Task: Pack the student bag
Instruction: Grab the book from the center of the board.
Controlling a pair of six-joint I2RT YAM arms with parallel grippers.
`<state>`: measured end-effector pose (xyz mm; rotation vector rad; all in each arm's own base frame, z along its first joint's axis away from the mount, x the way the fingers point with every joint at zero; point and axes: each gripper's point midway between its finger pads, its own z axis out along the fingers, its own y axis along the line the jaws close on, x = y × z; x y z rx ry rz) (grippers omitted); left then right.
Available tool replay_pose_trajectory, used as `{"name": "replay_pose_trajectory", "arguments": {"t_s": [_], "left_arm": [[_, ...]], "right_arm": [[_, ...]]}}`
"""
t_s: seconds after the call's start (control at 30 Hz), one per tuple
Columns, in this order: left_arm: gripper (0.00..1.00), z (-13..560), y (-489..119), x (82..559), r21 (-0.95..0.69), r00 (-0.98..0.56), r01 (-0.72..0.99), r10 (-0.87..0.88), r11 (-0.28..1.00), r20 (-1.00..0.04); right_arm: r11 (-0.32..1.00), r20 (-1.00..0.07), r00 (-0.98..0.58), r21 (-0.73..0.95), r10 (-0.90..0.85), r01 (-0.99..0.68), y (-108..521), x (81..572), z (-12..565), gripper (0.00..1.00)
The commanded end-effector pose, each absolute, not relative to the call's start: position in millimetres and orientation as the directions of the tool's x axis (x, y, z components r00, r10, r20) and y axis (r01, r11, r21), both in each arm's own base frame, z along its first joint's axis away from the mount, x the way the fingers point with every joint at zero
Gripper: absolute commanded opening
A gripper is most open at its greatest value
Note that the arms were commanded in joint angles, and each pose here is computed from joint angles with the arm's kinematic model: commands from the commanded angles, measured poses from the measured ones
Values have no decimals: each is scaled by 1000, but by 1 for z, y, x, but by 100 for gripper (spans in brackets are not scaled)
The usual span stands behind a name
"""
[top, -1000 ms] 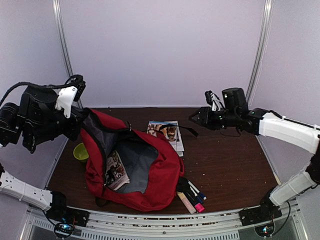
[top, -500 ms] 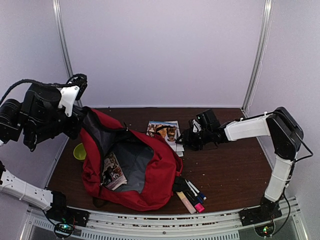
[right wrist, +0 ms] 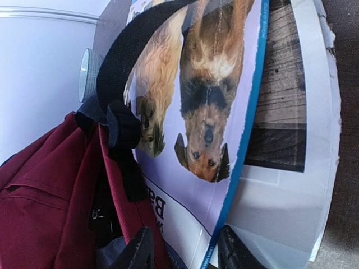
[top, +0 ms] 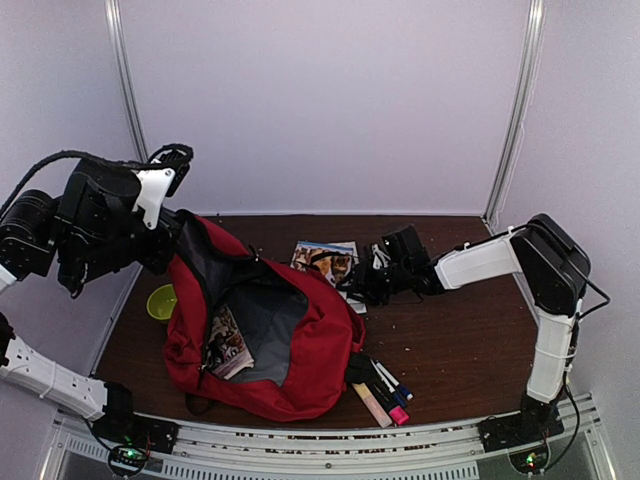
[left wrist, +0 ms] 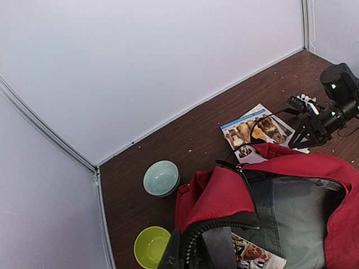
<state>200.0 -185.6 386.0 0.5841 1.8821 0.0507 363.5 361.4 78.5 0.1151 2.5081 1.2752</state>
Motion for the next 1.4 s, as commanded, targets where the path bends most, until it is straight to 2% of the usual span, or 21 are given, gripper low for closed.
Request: {"name": "replay_pose_trajectory", "arguments": {"t_s": [0.0,0.2,0.43,0.5,0.63,0.93,1.13,1.23,1.27,1.37], "left_arm": [[0,403,-182,203,262,-235,340,352,903,-906],[0,398,-174,205,258,-227,317,337,913,-914],[0,389,-174,204,224,-222,334,307,916,-925],[0,388,-175,204,225,-224,337,310,914,-924],[0,386,-175,205,230,-226,337,315,913,-922],[0,381,-165,208,231,-236,306,309,923,-921],[0,373,-165,213,245,-257,301,326,922,-910],[0,371,-168,215,261,-262,302,343,917,-902],[0,370,-170,216,267,-263,303,350,915,-899],[0,368,-177,219,288,-266,320,377,903,-887]], "right_arm": [[613,-218,-946,789,239,-27,356,355,57,42],[603,-163,-961,798,223,4,368,331,40,46],[607,-175,-957,795,231,1,378,344,41,44],[606,-181,-954,795,238,0,380,350,42,33],[609,-208,-934,793,290,12,368,362,47,0],[589,-250,-857,805,450,74,281,383,59,0],[598,-248,-858,797,450,84,242,368,54,0],[607,-240,-885,793,400,59,242,357,50,0],[598,-229,-897,800,377,47,246,354,50,2],[532,-223,-909,846,353,-1,256,347,62,20]]}}
